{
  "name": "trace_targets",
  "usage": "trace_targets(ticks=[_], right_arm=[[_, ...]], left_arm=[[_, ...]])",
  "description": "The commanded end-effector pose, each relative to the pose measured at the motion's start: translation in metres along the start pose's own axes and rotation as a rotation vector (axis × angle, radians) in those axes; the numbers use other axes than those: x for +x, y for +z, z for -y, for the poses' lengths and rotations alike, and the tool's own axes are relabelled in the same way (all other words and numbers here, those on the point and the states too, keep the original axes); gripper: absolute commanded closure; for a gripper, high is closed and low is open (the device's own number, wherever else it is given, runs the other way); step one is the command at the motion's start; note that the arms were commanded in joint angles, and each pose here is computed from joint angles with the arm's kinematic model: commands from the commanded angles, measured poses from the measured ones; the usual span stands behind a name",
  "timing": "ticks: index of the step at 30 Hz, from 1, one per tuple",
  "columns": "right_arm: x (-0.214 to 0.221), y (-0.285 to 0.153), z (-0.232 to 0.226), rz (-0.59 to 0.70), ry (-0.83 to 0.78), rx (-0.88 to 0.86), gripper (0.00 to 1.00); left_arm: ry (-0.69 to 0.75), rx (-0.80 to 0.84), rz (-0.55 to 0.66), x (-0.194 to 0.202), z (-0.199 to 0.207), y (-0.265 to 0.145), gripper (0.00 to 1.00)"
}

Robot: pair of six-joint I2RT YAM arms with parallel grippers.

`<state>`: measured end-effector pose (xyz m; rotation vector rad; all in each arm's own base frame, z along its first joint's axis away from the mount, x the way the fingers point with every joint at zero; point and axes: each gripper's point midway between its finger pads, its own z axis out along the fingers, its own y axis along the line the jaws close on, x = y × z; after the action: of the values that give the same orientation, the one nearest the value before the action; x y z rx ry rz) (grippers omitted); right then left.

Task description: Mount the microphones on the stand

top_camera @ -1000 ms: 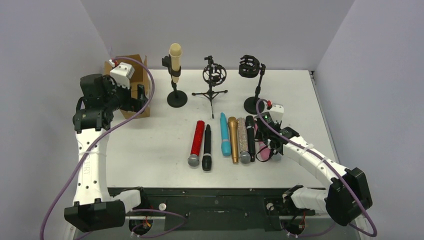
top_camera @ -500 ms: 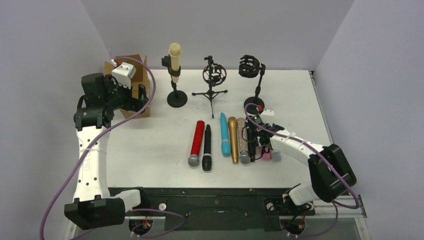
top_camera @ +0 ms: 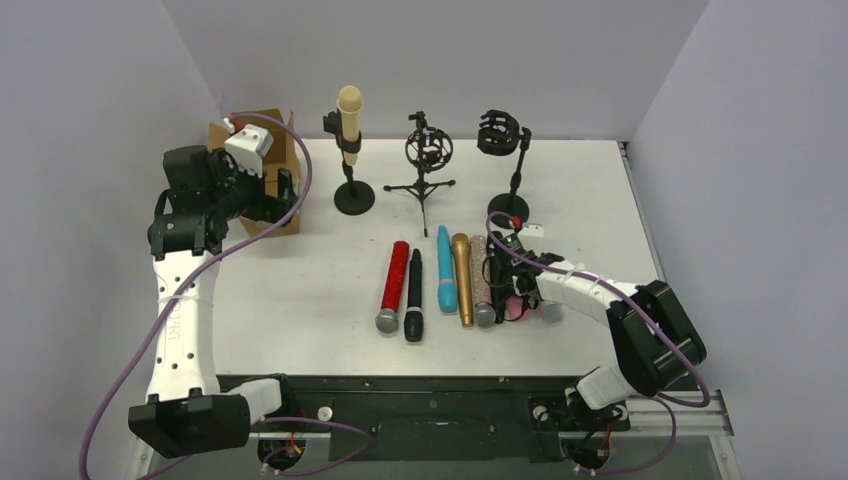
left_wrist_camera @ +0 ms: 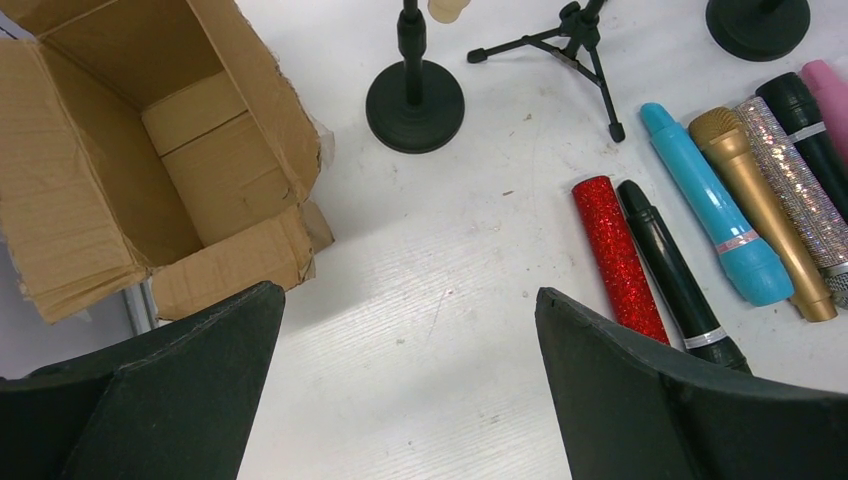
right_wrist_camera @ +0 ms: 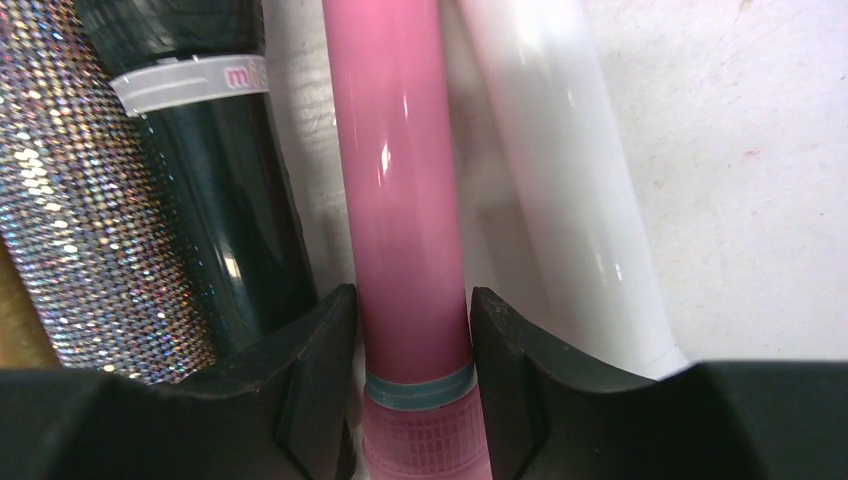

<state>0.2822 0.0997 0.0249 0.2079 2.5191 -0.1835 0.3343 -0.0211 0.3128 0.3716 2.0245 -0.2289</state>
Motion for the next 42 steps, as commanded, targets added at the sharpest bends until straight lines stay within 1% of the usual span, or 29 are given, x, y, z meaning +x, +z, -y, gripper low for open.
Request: trace_targets(ticks=[1,2,4,6,7,10,12,13,18,21,22,23,24,25,26,27,28,29,30,31,32,33,34,35,36,37,38,41,42], right_arm=[[0.009,0.002,-0.013,-0.02,0.0,-0.056,0.59],[0.012,0.002,-0.017,-0.025,-0.003,-0.073,0.61],[0.016,0.001,-0.024,-0.03,-0.016,-0.096,0.66],[0.015,-0.004,-0.03,-0.02,-0.022,-0.113,0.74],[0.014,-0.007,-0.034,-0.013,-0.026,-0.123,0.81],[0.0,-0.021,-0.038,0.028,-0.017,-0.145,0.95],[-0.011,-0.033,-0.038,0.057,-0.005,-0.156,0.99],[-0.022,-0.041,-0.039,0.089,0.01,-0.167,1.0],[-0.049,-0.075,-0.032,0.164,0.047,-0.197,1.0],[-0.07,-0.111,-0.032,0.229,0.088,-0.275,1.0],[-0.074,-0.118,-0.033,0.241,0.089,-0.3,1.0],[-0.082,-0.136,-0.039,0.262,0.099,-0.371,1.0],[-0.089,-0.147,-0.043,0.282,0.096,-0.415,1.0],[-0.092,-0.165,-0.054,0.288,0.089,-0.51,1.0],[-0.093,-0.184,-0.068,0.279,0.059,-0.622,1.0],[-0.097,-0.199,-0.077,0.289,0.045,-0.694,1.0],[-0.096,-0.222,-0.092,0.277,-0.005,-0.814,1.0],[-0.096,-0.233,-0.1,0.282,-0.041,-0.864,1.0],[-0.096,-0.254,-0.11,0.283,-0.078,-0.943,1.0],[-0.097,-0.263,-0.117,0.292,-0.109,-0.984,1.0],[-0.095,-0.286,-0.126,0.296,-0.148,-1.063,1.0],[-0.095,-0.295,-0.132,0.306,-0.177,-1.095,1.0],[-0.095,-0.315,-0.138,0.317,-0.206,-1.157,1.0],[-0.098,-0.323,-0.143,0.329,-0.218,-1.188,1.0],[-0.097,-0.337,-0.147,0.327,-0.235,-1.246,1.0],[-0.101,-0.346,-0.151,0.339,-0.234,-1.284,1.0],[-0.102,-0.359,-0.155,0.342,-0.25,-1.338,1.0],[-0.106,-0.384,-0.164,0.342,-0.277,-1.418,1.0],[-0.105,-0.383,-0.17,0.322,-0.287,-1.43,1.0]], left_arm=[[0.027,0.031,0.078,-0.029,0.005,-0.009,0.04],[0.031,0.04,0.083,-0.031,0.007,-0.01,0.04],[0.033,0.054,0.093,-0.031,0.01,-0.01,0.04],[0.036,0.065,0.11,-0.033,0.013,-0.011,0.04],[0.045,0.08,0.122,-0.035,0.016,-0.013,0.04],[0.082,0.115,0.163,-0.045,0.025,-0.02,0.04],[0.107,0.148,0.191,-0.052,0.032,-0.025,0.04],[0.118,0.178,0.205,-0.055,0.037,-0.027,0.04],[0.182,0.304,0.257,-0.062,0.063,-0.037,0.04],[0.283,0.345,0.301,-0.065,0.074,-0.043,0.04],[0.332,0.352,0.326,-0.067,0.08,-0.047,0.04],[0.365,0.351,0.349,-0.07,0.082,-0.048,0.04],[0.433,0.357,0.385,-0.074,0.089,-0.054,0.04],[0.473,0.36,0.403,-0.073,0.092,-0.055,0.04],[0.582,0.363,0.449,-0.077,0.102,-0.064,0.04],[0.643,0.383,0.472,-0.073,0.112,-0.062,0.04],[0.758,0.341,0.539,-0.081,0.116,-0.073,0.04],[0.807,0.362,0.555,-0.072,0.126,-0.069,0.04],[0.914,0.305,0.613,-0.08,0.127,-0.079,0.04],[0.955,0.327,0.63,-0.073,0.138,-0.077,0.04],[1.037,0.283,0.671,-0.078,0.14,-0.085,0.04],[1.07,0.301,0.685,-0.074,0.148,-0.084,0.04],[1.141,0.27,0.719,-0.077,0.15,-0.091,0.04],[1.175,0.283,0.736,-0.074,0.157,-0.091,0.04],[1.253,0.242,0.78,-0.079,0.159,-0.098,0.04],[1.286,0.253,0.794,-0.073,0.165,-0.096,0.04],[1.351,0.22,0.826,-0.074,0.166,-0.098,0.04],[1.469,0.19,0.892,-0.072,0.176,-0.106,0.04],[1.512,0.167,0.92,-0.073,0.177,-0.105,0.04]])
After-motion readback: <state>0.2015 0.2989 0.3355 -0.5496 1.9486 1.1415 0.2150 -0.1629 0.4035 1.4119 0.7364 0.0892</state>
